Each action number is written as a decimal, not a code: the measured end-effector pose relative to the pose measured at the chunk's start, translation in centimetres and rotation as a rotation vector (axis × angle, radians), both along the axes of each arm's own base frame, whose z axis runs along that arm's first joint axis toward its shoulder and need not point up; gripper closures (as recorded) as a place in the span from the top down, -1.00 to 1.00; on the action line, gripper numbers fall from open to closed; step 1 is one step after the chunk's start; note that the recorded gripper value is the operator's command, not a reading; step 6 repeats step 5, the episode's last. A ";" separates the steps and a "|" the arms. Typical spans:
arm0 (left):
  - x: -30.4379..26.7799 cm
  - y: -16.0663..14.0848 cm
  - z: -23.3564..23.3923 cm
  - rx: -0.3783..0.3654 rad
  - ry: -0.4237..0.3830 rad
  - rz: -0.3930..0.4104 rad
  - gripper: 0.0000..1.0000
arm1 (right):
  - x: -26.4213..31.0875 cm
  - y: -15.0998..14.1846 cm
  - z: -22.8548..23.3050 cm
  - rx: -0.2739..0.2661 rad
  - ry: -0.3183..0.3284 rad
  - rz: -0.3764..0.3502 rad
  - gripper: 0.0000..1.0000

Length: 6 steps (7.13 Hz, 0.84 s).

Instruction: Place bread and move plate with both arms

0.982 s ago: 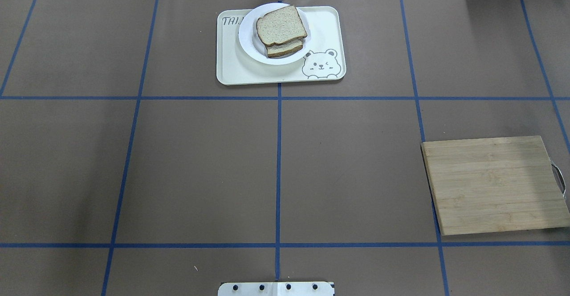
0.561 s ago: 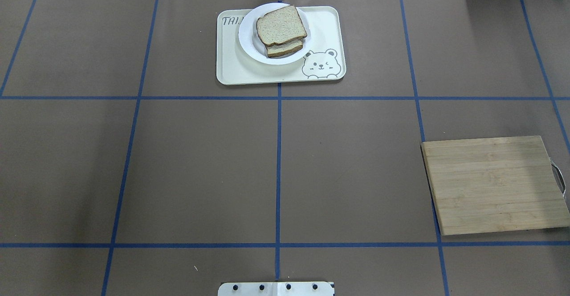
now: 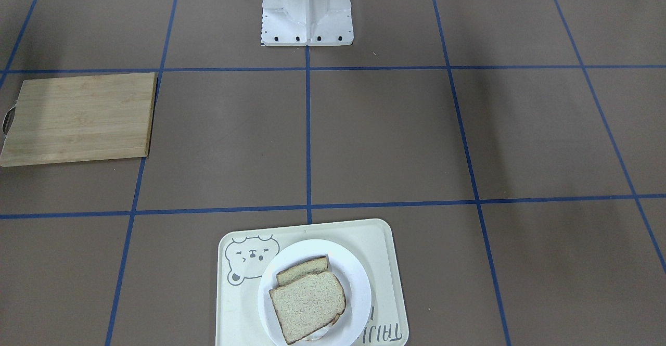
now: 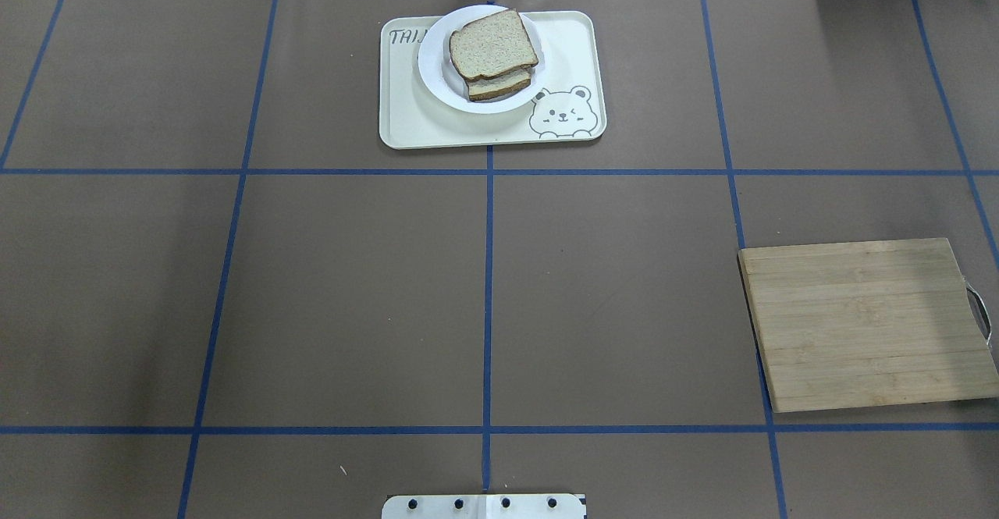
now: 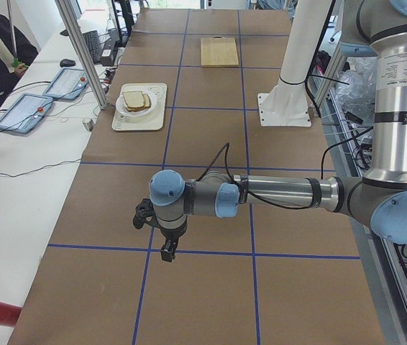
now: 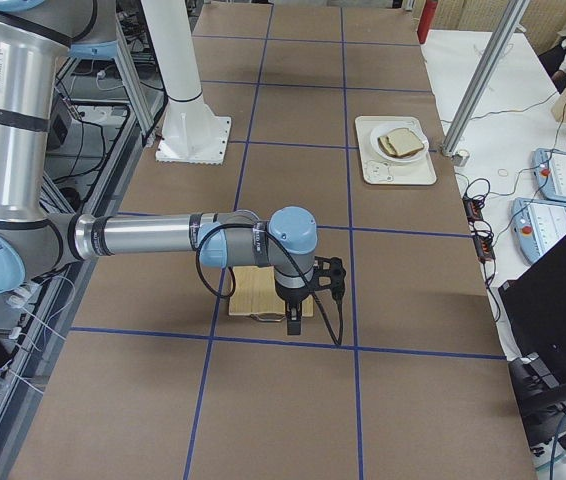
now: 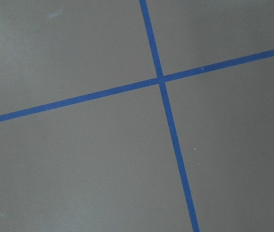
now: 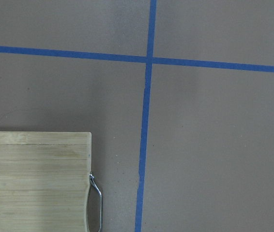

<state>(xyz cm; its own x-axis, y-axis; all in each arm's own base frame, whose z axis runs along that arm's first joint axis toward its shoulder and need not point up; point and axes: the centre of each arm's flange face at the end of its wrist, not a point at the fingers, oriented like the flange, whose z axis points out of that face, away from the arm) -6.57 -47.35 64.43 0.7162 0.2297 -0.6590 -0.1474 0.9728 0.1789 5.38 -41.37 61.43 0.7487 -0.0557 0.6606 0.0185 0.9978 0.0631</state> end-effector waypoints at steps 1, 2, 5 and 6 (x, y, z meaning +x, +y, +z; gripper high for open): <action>0.0 0.0 0.0 -0.001 -0.001 0.000 0.97 | 0.0 0.0 0.1 -0.002 0.000 0.000 1.00; 0.0 0.1 0.1 -0.002 -0.001 0.000 0.97 | 0.0 0.1 0.1 -0.004 -0.001 0.000 1.00; 0.0 0.6 0.4 -0.009 0.000 0.000 0.97 | 0.0 0.1 0.2 -0.005 -0.001 0.000 1.00; 0.0 0.6 0.4 -0.009 0.000 0.000 0.97 | 0.0 0.1 0.2 -0.005 -0.001 0.000 1.00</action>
